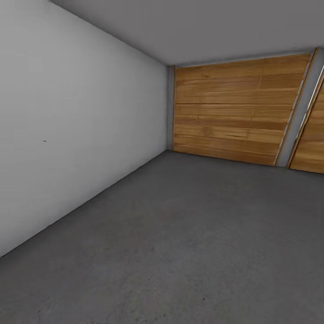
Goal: Move the two storage containers from the living room to the garage. In the garage, place one container on the floor and stack the other container on top of it (either order is fine).
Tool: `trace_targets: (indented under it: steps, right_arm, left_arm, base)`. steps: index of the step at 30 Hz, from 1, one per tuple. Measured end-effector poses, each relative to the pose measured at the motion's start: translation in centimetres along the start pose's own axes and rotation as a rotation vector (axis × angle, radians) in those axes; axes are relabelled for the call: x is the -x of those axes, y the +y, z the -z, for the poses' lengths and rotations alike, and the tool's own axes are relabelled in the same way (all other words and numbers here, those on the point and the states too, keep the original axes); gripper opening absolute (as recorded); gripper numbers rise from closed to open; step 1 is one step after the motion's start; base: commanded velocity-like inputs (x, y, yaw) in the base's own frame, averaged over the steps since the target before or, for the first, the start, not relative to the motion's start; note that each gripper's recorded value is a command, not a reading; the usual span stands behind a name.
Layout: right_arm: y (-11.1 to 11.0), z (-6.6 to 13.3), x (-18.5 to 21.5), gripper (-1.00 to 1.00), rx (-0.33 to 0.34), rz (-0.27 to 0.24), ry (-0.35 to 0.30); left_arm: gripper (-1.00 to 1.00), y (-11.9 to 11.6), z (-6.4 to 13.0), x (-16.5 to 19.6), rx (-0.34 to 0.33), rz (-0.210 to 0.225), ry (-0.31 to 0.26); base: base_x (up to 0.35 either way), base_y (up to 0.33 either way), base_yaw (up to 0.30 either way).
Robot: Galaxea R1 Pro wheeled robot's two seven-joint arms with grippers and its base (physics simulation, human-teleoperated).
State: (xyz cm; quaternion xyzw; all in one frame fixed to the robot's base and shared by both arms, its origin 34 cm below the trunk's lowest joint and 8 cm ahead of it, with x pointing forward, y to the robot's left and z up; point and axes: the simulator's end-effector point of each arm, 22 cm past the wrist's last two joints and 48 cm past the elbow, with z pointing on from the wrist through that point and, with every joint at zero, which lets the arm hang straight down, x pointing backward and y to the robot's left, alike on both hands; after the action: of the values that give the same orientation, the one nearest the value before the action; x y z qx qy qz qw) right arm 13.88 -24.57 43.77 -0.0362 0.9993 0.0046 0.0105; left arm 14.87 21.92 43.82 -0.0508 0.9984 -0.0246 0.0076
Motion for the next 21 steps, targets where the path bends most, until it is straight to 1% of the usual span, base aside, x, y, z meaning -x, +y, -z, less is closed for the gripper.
trace_targets:
  steps: [21]
  right_arm:
    - [-0.06, 0.01, -0.3, 1.0, -0.001, -0.001, 0.006]
  left_arm:
    - [1.0, 0.09, 0.0, 0.01, 0.002, 0.001, 0.0]
  base:
    - [0.0, 0.0, 0.288]
